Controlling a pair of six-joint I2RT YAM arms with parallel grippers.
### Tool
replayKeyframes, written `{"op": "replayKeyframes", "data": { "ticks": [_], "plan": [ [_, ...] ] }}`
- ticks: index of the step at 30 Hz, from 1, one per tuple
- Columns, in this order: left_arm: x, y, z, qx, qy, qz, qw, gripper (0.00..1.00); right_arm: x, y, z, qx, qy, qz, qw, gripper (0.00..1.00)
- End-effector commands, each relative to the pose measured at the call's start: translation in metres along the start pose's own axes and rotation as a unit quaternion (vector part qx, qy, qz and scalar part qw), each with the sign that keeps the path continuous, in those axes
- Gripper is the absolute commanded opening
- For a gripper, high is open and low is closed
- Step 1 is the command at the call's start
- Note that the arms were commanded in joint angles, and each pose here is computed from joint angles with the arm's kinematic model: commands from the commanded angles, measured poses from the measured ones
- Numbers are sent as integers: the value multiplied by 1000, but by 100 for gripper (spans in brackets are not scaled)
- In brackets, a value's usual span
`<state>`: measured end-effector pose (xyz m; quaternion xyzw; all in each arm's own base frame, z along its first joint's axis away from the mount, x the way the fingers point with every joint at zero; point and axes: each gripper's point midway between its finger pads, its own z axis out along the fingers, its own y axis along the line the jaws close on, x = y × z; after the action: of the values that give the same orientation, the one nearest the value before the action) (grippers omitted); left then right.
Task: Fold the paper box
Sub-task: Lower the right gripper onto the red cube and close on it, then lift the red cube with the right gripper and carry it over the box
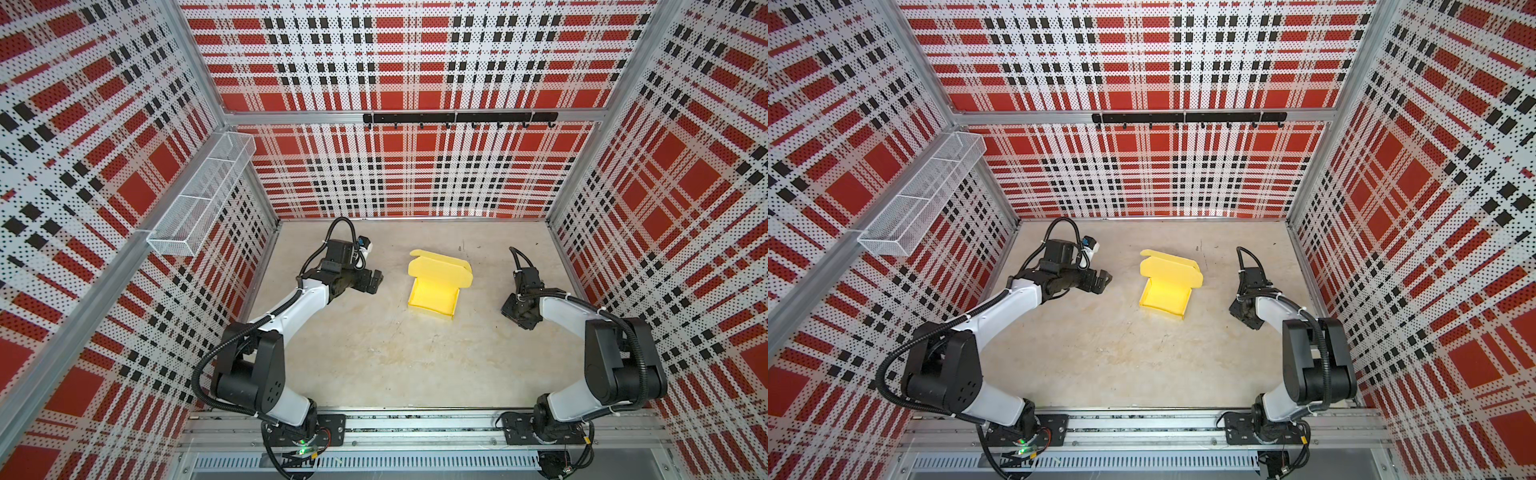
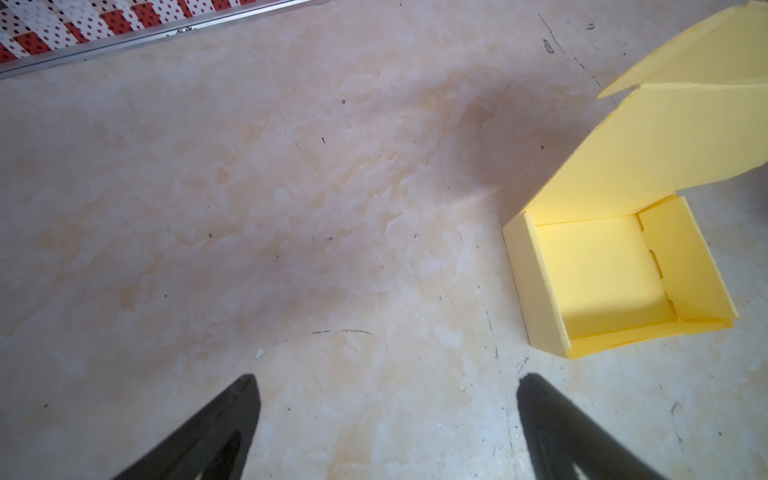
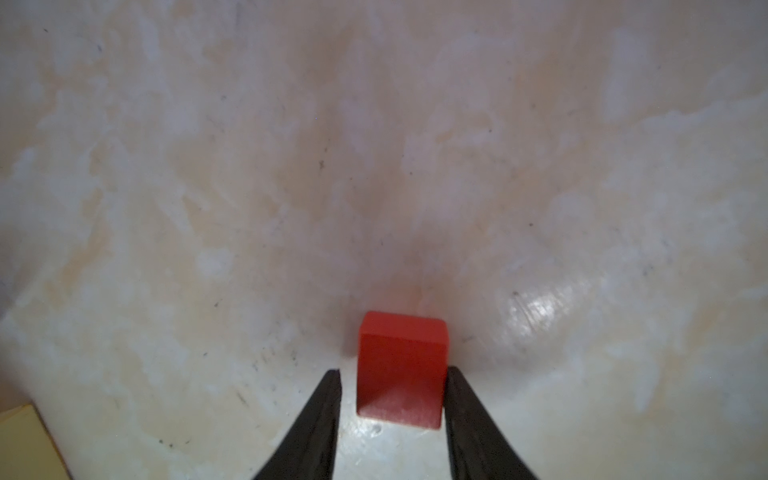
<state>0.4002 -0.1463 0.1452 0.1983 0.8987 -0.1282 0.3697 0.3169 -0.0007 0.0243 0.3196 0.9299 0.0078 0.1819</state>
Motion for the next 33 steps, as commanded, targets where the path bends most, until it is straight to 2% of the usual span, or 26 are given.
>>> {"op": "replayKeyframes", "data": {
  "ticks": [1,11,24,29,33],
  "plan": [
    [-12,0,-3,-3,-15,-2,1000,99,-6,1,3,2,-10,-2,1000,40],
    [-14,-3,-7,0,-17,1,1000,99,-5,3,1,-8,-11,-3,1000,31],
    [-14,7,-10,-7,-23,-11,1000,99,-5,11,-15,-32,-22,-2,999,30],
    [-11,9,-7,-12,-21,-9,1000,99,-5,25,-24,-32,-51,-38,997,31],
    [-15,5,-10,-1,-23,-14,1000,100,2,37,-26,-47,-48,-47,997,31]
  ]
}}
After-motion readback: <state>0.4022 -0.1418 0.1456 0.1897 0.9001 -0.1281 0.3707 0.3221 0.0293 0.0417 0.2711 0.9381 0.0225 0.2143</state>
